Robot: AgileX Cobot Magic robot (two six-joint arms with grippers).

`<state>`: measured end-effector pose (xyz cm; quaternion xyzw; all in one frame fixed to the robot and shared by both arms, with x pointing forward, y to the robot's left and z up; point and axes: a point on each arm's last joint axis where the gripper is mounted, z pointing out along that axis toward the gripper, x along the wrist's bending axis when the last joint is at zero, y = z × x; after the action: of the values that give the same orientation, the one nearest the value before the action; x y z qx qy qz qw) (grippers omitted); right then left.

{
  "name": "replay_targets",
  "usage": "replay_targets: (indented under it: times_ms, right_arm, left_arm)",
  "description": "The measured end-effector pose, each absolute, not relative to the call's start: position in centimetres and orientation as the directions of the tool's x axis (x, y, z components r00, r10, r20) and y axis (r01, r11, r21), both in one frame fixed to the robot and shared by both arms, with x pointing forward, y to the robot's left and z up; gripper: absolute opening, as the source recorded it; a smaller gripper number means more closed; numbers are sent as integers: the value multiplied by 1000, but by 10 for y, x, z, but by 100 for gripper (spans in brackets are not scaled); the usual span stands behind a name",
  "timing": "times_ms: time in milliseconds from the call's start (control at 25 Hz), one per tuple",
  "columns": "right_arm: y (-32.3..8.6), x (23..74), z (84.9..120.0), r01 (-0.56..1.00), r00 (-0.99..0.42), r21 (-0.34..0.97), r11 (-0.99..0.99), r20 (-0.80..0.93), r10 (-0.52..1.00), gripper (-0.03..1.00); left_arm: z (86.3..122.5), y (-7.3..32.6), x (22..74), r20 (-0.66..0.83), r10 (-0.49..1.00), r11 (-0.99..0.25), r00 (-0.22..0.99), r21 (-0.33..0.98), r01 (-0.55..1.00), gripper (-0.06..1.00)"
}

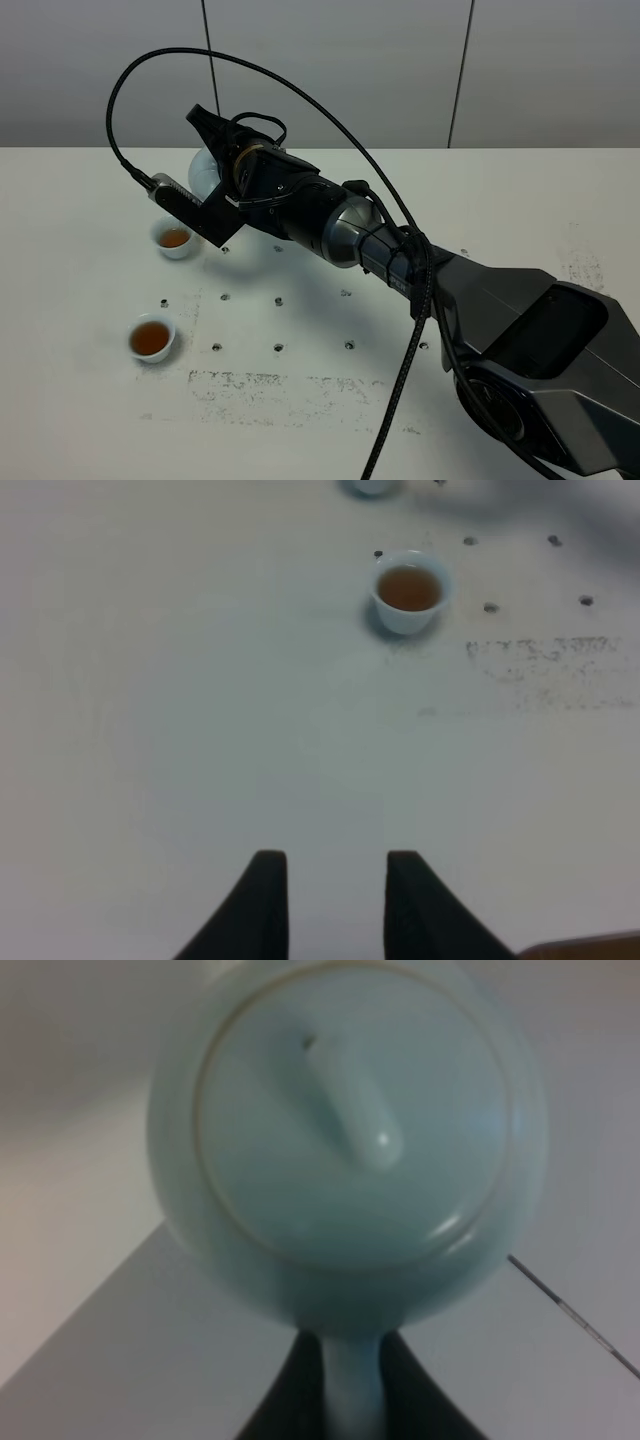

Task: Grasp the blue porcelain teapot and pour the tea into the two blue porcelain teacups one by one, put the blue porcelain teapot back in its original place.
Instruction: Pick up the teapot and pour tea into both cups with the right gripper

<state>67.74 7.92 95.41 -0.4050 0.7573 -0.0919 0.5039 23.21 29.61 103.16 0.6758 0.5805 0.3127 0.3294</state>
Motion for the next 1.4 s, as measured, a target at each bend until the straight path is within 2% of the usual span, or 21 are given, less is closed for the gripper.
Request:
replay_targets:
  times_ms: [1400]
  right_arm:
    - [80, 677, 955, -518, -134, -586, 623, -664, -736, 7]
  left_arm:
    - [1032, 296, 232, 40, 991, -109, 130, 808, 579, 30]
